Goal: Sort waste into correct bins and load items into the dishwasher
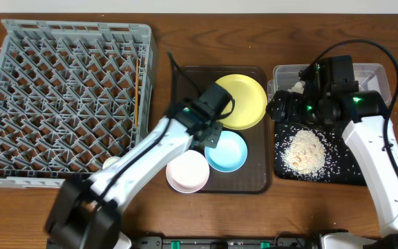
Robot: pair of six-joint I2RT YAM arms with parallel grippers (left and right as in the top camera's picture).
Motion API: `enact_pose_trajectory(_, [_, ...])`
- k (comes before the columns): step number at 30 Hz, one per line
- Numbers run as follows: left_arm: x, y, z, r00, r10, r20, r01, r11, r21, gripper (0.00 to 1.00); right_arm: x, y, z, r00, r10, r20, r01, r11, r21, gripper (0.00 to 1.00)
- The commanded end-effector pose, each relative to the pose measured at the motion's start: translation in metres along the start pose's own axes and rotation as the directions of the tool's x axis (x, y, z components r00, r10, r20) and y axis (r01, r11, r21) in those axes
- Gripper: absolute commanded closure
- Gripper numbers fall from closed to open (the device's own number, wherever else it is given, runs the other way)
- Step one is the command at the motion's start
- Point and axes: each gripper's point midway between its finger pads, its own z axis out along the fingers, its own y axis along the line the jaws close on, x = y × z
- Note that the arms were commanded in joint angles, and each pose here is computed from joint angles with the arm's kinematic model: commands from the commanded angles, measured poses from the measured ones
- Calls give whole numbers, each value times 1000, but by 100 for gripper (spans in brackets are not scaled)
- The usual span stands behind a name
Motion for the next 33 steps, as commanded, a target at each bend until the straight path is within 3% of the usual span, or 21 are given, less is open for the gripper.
enact_pose_trajectory(1, [-17,18,-24,995,40,93,-31,995,-94,92,0,4,-1,1000,-28,5,28,1000,-4,1])
enact_pose_trajectory(5, [-11,16,-23,997,36,67,-30,997,-76,92,0,4,-1,1000,-28,5,28,1000,-4,1])
enact_pose_trajectory(8, [4,-9,-16,1000,-7,-12,8,998,70,61,0,4,-1,1000,-28,5,28,1000,-4,1])
enact_pose_trajectory(10, [14,-25,-10,998,-6,-67,16,988,155,55,0,4,-1,1000,-28,5,28,1000,-4,1])
enact_pose_trajectory(12, [23,-27,1,994,-1,-113,19,987,159,52,0,4,-1,1000,-28,5,28,1000,-4,1])
enact_pose_trajectory(20, [51,-25,61,966,0,-257,32,992,119,54,0,4,-1,1000,-28,5,28,1000,-4,1])
enact_pose_trajectory(22, [56,-26,70,959,-21,-283,54,993,108,61,0,4,-1,1000,-28,5,28,1000,-4,1])
enact_pose_trajectory(27, [57,-26,79,955,-44,-293,76,992,98,91,0,4,-1,1000,-28,5,28,1000,-4,1])
enact_pose_trajectory(33, [52,-27,78,960,-46,-278,77,992,104,92,-1,4,-1,1000,-29,7,29,1000,-4,1])
